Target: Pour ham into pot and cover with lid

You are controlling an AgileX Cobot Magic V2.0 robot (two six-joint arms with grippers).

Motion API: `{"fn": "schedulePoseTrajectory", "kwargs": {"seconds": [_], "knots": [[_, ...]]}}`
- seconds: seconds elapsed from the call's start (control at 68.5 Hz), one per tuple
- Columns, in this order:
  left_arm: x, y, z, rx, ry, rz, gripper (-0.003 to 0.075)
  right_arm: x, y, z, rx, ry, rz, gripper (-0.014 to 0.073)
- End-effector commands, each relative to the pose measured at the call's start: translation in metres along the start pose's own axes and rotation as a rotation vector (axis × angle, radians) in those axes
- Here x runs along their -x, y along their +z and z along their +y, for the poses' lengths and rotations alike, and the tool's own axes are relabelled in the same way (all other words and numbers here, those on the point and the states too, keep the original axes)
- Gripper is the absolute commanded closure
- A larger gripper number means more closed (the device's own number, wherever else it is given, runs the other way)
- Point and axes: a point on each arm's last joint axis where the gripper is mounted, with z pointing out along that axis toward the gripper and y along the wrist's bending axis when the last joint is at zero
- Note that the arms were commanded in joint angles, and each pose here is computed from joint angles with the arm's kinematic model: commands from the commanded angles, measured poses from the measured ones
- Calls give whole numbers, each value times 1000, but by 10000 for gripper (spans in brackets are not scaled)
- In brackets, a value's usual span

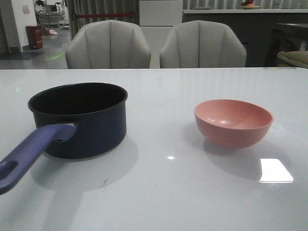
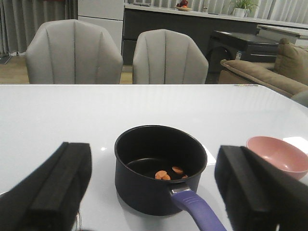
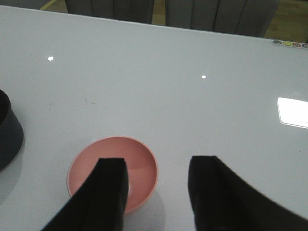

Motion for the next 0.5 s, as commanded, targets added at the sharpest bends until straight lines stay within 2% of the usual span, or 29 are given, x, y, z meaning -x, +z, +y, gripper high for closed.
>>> {"fn": "schedulePoseTrajectory", "kwargs": {"seconds": [0.0,0.175,0.38,0.423,0.482], "knots": [[14,-1,-3,-27,-6,-85,157,-3,-25,-2,-47,-2,-194,175],[14,-1,-3,-27,-6,-85,157,-46,-59,0,-51,48,-309,175],[14,-1,-3,-27,-6,-85,157,-92,-64,1,-47,50,-296,181],[14,-1,-3,-27,-6,-85,157,-97,-63,1,-49,51,-287,201],[14,-1,-3,-27,-6,-85,157,-100,-61,0,-52,52,-279,269]]}}
